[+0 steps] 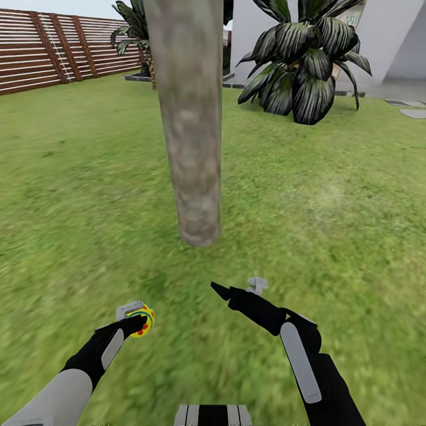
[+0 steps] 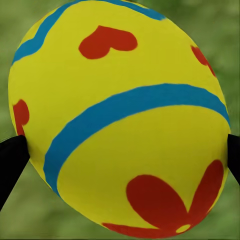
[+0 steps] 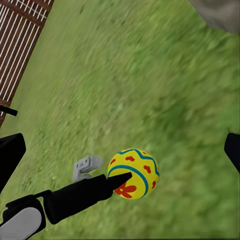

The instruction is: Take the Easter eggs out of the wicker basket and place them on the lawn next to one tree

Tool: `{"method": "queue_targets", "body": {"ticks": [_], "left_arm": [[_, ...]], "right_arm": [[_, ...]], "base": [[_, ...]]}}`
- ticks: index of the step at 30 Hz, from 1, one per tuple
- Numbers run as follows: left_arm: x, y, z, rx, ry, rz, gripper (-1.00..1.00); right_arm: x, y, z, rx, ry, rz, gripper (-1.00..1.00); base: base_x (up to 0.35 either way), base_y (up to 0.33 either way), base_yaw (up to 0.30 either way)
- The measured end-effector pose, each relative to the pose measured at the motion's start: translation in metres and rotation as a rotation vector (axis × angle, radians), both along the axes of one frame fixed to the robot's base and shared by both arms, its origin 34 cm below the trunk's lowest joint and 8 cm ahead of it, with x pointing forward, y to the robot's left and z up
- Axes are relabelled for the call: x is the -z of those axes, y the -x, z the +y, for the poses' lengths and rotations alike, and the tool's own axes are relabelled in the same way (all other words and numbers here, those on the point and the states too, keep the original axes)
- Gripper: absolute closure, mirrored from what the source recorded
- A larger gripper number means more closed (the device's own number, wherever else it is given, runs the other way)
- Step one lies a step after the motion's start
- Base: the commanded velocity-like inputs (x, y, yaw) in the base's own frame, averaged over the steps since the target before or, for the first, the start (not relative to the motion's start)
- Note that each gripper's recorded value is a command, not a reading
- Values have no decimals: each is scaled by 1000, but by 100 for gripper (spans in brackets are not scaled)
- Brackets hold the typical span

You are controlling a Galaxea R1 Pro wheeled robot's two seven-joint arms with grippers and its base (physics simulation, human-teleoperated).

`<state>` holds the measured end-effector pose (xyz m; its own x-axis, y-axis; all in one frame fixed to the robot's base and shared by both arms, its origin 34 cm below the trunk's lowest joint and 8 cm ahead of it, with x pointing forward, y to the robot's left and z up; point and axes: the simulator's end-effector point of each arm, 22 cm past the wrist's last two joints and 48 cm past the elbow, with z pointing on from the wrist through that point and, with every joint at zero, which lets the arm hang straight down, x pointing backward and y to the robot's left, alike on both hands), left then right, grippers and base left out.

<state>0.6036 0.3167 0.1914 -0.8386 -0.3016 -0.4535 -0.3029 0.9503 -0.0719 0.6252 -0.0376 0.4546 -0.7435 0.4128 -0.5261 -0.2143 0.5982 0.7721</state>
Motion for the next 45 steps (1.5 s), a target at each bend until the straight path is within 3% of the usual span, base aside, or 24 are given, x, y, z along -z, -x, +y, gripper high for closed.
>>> {"method": "queue_targets", "body": {"ticks": [28,41,42,43,45], "left_arm": [[60,38,0,0,0,113,100],[62,25,2,3,-5,85,100],[62,25,2,3,-5,85,-100],[76,49,1,-3,1,143,-100],[77,52,1,-3,1,151,-100]], "right_arm": [[67,10,1,-2,1,121,-100],[85,14,1,-2,1,154,-100],[85,14,1,-2,1,153,-100],[86,14,1,-2,2,154,-100],[85,14,1,-2,2,154,-100]], "base": [[0,0,0],[0,0,0],[0,0,0],[0,0,0],[0,0,0]]}}
